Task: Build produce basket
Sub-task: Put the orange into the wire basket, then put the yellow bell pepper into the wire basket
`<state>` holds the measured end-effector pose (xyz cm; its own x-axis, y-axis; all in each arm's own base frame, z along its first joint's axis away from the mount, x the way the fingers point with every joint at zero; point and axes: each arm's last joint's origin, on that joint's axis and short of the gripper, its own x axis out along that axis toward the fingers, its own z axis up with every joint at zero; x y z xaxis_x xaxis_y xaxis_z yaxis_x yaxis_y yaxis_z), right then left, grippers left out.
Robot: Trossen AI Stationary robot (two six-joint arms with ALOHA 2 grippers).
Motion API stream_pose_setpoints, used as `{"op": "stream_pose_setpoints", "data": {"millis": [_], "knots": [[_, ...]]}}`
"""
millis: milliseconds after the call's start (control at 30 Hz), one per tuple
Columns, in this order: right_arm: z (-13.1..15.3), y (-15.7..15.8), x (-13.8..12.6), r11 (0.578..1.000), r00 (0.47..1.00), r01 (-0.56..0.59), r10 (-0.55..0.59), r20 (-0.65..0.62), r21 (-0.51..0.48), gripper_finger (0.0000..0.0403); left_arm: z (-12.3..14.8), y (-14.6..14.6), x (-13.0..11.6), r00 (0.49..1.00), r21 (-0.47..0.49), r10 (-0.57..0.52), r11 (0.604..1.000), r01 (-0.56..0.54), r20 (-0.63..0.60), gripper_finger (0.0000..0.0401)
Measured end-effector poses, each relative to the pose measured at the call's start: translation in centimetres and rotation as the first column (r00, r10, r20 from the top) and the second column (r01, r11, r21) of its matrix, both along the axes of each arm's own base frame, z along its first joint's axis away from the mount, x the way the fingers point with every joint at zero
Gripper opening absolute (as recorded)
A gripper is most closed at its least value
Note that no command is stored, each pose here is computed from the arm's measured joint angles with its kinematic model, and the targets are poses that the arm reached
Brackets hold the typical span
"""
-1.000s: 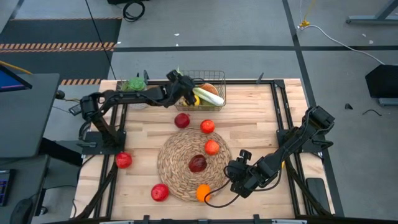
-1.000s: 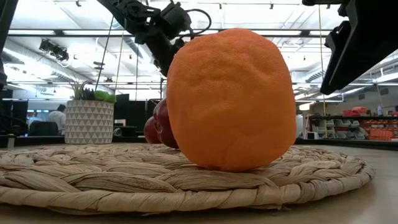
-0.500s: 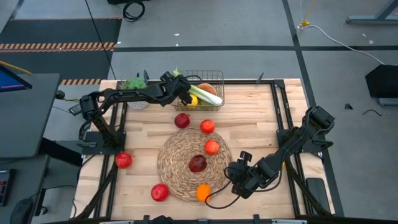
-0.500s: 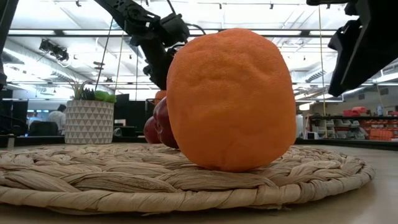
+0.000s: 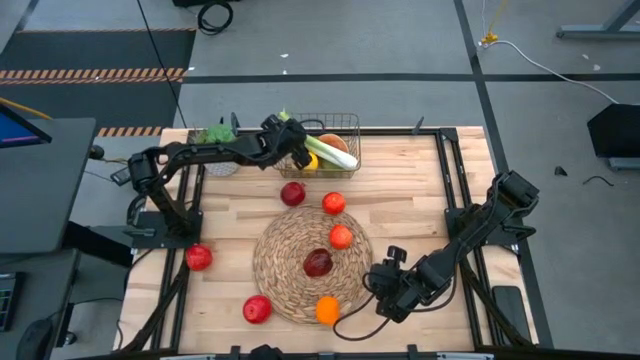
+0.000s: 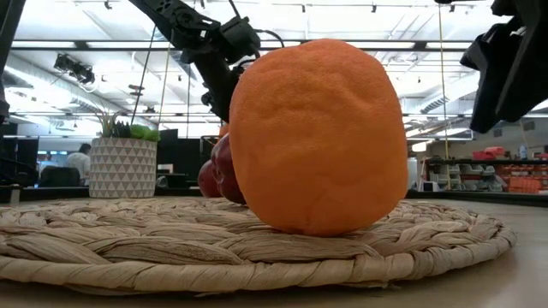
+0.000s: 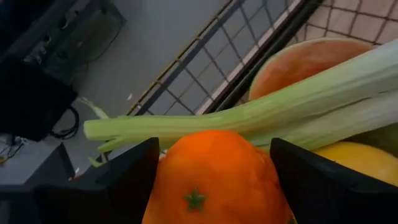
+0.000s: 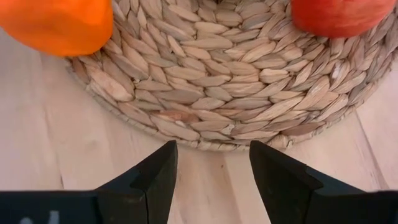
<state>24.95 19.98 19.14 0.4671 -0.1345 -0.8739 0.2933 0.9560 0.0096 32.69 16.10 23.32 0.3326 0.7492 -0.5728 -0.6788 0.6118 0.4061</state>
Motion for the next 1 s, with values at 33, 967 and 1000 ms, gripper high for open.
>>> {"op": "stream_pose_setpoints", "data": {"millis": [33, 967, 1000], "knots": [[0.0, 0.0, 0.0, 1.000, 1.000, -0.003, 0.003, -0.004, 0.003, 0.0208, 0.0, 0.0, 0.0, 1.000, -0.001, 0.001, 1.000, -0.001, -0.002, 0.0314], [-0.2, -0.4, -0.9, 0.994, 0.994, -0.069, 0.061, -0.094, -0.086, 0.0208, 1.4, -3.0, 1.8, 0.990, 0.009, -0.137, 0.991, 0.137, 0.033, 0.0316], [-0.2, -0.5, -0.9, 0.993, 0.994, -0.065, 0.055, -0.096, -0.101, 0.0208, 1.9, -3.5, 2.0, 0.987, 0.018, -0.151, 0.988, 0.150, 0.046, 0.0316]]}}
